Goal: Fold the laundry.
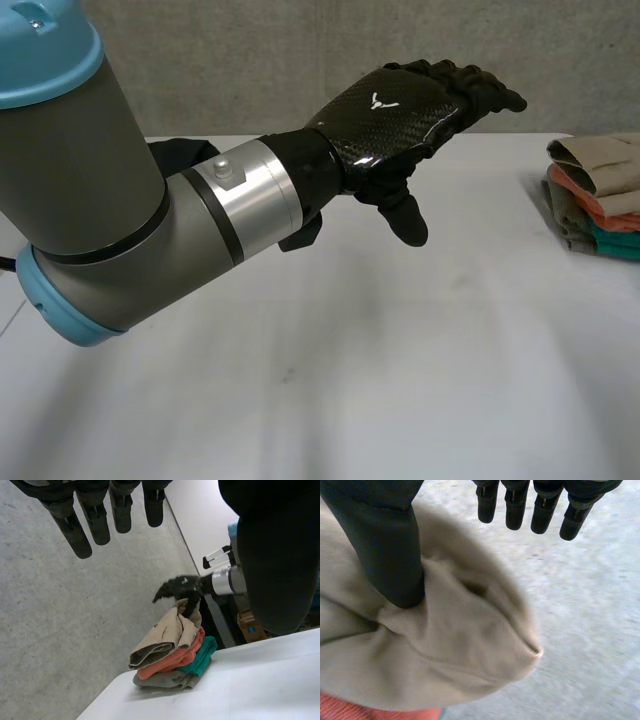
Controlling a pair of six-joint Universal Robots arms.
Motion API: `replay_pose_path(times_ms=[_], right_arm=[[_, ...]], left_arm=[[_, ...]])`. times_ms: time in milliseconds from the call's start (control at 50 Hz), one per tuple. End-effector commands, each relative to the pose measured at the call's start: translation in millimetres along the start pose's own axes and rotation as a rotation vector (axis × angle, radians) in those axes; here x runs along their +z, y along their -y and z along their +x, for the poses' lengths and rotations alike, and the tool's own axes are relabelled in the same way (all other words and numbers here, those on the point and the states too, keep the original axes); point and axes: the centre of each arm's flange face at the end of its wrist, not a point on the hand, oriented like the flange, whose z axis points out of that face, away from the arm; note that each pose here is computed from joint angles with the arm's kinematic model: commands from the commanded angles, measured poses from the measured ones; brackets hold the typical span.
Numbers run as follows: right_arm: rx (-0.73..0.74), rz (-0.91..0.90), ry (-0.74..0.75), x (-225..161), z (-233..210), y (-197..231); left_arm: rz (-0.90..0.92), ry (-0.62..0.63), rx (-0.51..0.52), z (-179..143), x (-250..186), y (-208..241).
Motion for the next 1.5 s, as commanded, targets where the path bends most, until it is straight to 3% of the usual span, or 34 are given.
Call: replay_pose_path(times_ms=[20, 140, 200, 240, 380, 460, 480, 600, 720, 780, 900, 1000, 1100, 1320, 1500], right_arm=[[0.018, -0.111, -0.162, -27, 27, 53], [-0.224, -0.205, -0.388, -30, 77, 85], [-0.304, -0.133, -0.462, -23, 89, 108], [-0.323, 0.017, -0.457, -12, 73, 141], [-0.301, 0.48, -0.202, -17, -39, 233], [-0.259, 0.57, 0.038, -41, -114, 240], [-0.245, 0.58, 0.09, -48, -131, 241], [-0.169, 0.507, 0.422, -111, -235, 212], [-0.157, 0.35, 0.544, -140, -265, 163], [-0.159, 0.247, 0.573, -151, -272, 135], [-0.162, 0.119, 0.594, -165, -276, 100], [-0.167, 0.035, 0.64, -184, -279, 75], [-0.164, -0.013, 0.672, -198, -280, 62], [-0.167, -0.06, 0.659, -195, -276, 46], [-0.173, -0.063, 0.657, -194, -276, 44]], left_arm=[[-0.009, -0.004, -0.011, 4, -2, 0], [0.018, 0.001, -0.018, 4, -4, 10], [0.079, 0.008, -0.015, 1, -2, 26], [0.182, 0.048, 0.008, -9, 2, 48], [0.471, 0.346, 0.023, -55, -9, 115], [0.501, 0.603, 0.083, -126, -37, 120], [0.478, 0.679, 0.101, -152, -50, 115], [0.249, 0.874, 0.161, -216, -76, 61], [-0.122, 1.038, 0.341, -279, -99, -34], [-0.266, 1.048, 0.408, -299, -104, -82], [-0.329, 1.068, 0.522, -335, -109, -150], [-0.331, 1.083, 0.555, -356, -119, -198], [-0.331, 0.984, 0.552, -357, -115, -242], [-0.321, 0.963, 0.606, -373, -114, -287], [-0.257, 0.906, 0.679, -381, -106, -283]])
